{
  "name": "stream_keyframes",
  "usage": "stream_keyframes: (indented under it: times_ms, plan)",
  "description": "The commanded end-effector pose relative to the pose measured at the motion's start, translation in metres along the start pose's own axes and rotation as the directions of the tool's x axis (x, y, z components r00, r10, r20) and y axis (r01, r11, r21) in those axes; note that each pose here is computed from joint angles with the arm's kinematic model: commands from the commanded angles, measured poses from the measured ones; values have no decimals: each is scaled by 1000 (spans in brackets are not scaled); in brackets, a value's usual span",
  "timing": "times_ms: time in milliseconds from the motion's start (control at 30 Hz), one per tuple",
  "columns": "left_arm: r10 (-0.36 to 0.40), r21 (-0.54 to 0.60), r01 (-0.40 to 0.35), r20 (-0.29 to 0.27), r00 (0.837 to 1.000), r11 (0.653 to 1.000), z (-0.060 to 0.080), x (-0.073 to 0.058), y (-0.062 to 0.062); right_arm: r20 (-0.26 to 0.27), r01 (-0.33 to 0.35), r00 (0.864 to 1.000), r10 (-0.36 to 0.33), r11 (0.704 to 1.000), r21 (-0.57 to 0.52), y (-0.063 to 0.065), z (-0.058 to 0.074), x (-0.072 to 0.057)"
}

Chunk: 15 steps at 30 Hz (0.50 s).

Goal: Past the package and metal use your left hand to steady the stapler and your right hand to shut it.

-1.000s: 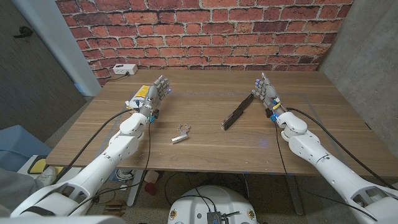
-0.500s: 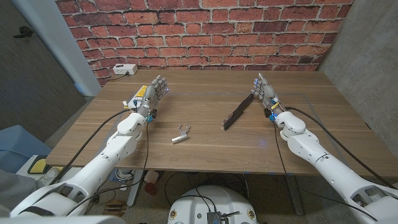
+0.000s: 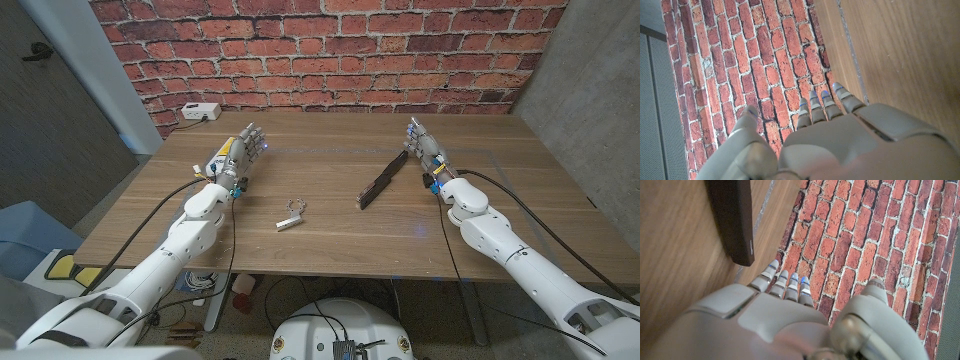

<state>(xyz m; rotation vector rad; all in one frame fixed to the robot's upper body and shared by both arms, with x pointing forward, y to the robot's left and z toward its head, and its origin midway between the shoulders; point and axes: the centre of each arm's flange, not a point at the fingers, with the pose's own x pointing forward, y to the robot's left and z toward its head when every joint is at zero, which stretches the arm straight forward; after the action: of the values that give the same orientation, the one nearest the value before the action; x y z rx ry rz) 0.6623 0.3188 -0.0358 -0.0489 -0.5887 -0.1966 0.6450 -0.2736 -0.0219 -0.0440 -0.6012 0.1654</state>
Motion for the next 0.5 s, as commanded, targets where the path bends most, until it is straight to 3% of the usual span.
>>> stream_keyframes:
  times_ms: [33, 500]
  plan:
    - [-15, -8, 15, 11, 1000, 1000, -2, -5, 1, 8, -27, 1000, 27, 999, -45, 7, 5, 1]
    - [-16, -6, 16, 15, 1000, 1000, -4, -4, -2, 1, -25, 1000, 25, 996, -87, 2, 9, -4]
